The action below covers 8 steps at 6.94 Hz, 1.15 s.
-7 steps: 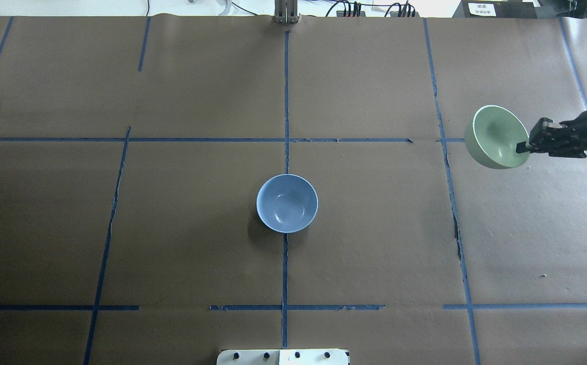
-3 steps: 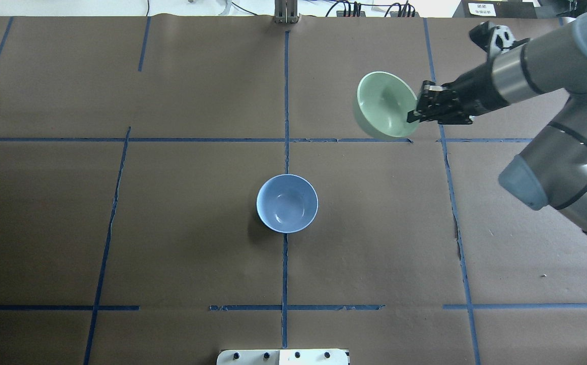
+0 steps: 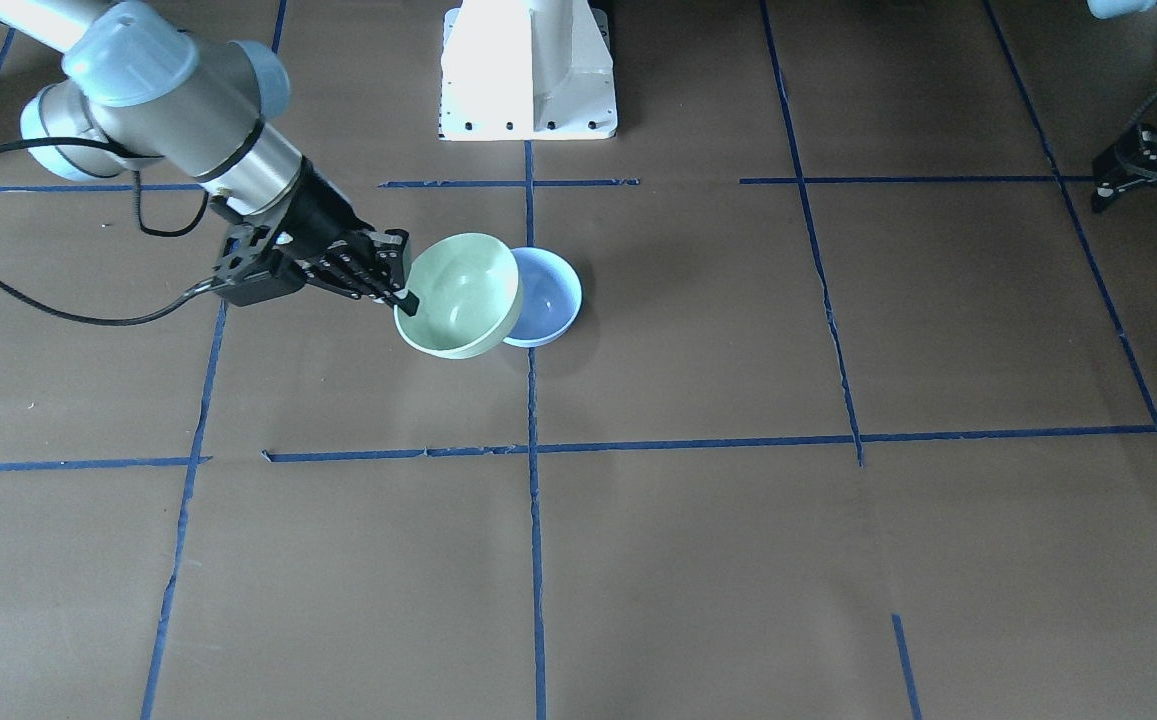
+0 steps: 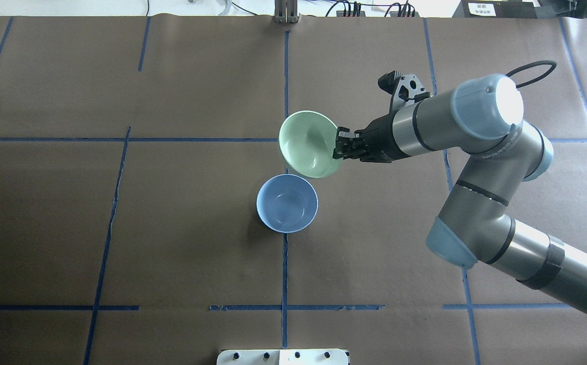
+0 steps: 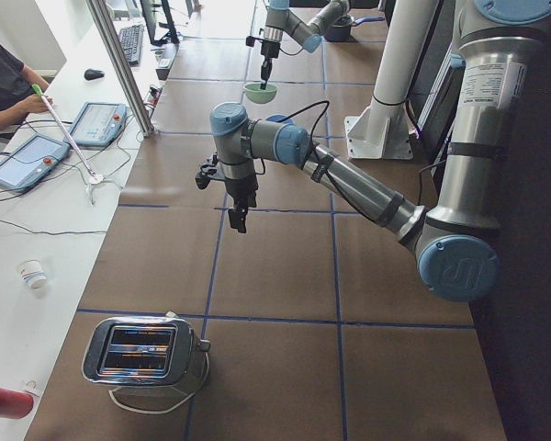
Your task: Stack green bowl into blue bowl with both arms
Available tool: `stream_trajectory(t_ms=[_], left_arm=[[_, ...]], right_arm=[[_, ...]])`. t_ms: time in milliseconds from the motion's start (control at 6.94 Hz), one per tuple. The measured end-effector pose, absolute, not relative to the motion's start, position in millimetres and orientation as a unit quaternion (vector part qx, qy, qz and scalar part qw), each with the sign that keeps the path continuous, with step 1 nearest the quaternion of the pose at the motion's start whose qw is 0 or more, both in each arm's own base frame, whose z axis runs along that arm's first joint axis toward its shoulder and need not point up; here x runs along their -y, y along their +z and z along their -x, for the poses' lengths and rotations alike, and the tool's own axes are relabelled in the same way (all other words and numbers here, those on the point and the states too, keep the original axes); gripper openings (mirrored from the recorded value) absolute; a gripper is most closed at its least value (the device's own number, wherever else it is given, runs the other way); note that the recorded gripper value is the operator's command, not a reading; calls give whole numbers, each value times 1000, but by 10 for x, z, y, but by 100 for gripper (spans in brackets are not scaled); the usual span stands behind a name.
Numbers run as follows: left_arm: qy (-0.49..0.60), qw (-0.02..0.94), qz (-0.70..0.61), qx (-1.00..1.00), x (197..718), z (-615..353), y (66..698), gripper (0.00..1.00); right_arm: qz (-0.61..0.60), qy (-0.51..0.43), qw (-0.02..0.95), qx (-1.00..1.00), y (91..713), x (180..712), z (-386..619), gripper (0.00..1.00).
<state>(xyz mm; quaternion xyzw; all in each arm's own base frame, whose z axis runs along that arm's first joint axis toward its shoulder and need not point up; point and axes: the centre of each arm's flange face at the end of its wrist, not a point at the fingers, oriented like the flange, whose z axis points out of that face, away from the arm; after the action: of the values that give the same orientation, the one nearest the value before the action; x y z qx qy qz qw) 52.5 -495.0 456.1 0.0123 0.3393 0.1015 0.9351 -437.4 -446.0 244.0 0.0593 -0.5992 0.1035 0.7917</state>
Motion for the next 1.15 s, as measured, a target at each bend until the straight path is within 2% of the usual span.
stream_trajectory(t_ms=[288, 576, 864, 1152], left_arm=[[111, 935, -9, -337, 5108, -167, 5025, 100], [116, 934, -13, -337, 5158, 15, 5202, 100], [117, 934, -15, -337, 5165, 38, 5222, 100], [117, 934, -16, -337, 5169, 45, 5218, 100]], right_arm=[[-66, 100, 794, 596, 2427, 4232, 4659, 0], [-69, 94, 799, 590, 2470, 4001, 4908, 2], [-68, 88, 803, 585, 2509, 3865, 5031, 100], [-70, 92, 806, 581, 2528, 3863, 5035, 100]])
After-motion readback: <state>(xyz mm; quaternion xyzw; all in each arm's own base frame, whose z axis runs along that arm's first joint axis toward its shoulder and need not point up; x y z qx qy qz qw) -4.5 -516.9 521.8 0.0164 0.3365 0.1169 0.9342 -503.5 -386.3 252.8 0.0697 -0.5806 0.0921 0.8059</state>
